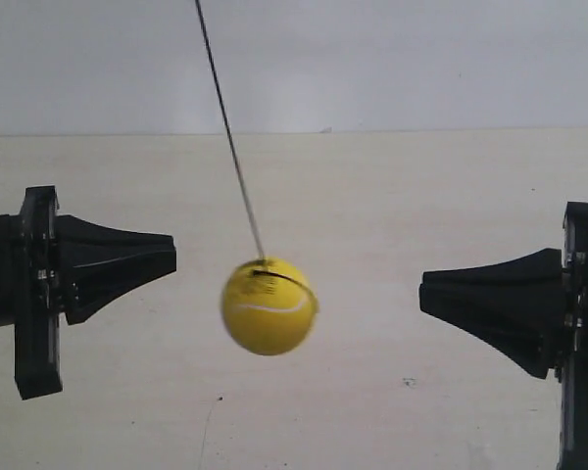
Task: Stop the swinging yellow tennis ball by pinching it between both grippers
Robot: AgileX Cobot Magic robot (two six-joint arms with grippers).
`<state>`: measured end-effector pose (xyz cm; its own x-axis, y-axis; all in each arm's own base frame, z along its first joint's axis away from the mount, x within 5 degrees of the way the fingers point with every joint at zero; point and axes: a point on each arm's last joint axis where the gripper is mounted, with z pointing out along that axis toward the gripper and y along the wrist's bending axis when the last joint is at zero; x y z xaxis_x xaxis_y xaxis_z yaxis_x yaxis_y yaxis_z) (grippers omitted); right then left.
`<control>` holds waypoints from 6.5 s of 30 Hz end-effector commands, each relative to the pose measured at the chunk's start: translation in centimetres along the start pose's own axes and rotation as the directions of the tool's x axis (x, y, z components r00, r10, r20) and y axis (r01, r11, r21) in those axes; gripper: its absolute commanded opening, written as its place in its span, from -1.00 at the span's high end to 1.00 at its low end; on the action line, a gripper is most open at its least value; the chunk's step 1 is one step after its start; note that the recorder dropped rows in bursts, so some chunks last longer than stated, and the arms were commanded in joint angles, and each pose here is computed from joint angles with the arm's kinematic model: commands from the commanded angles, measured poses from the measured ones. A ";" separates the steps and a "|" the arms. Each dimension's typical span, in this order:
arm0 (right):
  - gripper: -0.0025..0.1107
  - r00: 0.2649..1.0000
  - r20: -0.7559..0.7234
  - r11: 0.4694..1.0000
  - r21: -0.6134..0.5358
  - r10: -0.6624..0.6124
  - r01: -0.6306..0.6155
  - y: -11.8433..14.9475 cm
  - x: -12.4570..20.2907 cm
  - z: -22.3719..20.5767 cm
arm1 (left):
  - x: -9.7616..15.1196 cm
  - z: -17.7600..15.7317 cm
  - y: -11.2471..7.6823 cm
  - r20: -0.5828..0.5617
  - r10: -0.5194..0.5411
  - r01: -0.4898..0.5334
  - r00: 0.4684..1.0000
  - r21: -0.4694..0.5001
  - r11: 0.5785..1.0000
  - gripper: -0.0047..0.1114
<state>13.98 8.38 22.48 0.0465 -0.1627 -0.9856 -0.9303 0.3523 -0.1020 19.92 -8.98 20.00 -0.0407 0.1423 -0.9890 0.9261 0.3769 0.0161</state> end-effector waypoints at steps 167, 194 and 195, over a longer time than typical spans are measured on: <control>0.96 0.991 0.118 0.991 -0.122 0.066 -0.051 1.0 -0.2 4.2 | -2.9 0.6 -5.2 -0.091 -0.045 0.047 0.995 0.019 0.999 0.84; 0.96 0.997 0.042 0.964 -0.261 0.067 -0.054 2.9 -0.8 5.9 | -3.1 -0.8 -6.7 -0.039 -0.008 0.008 0.999 -0.012 1.000 0.84; 0.96 0.997 0.043 0.961 -0.271 0.064 -0.050 3.0 -0.8 5.9 | -3.1 -0.8 -6.7 -0.039 -0.008 0.008 0.999 -0.012 1.000 0.84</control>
<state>13.53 14.91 21.93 -0.0105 -0.1143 -0.9934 -0.9917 0.1283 -0.0043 13.53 -11.20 23.19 -0.0573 0.1761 -0.9827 0.9223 0.3862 0.0155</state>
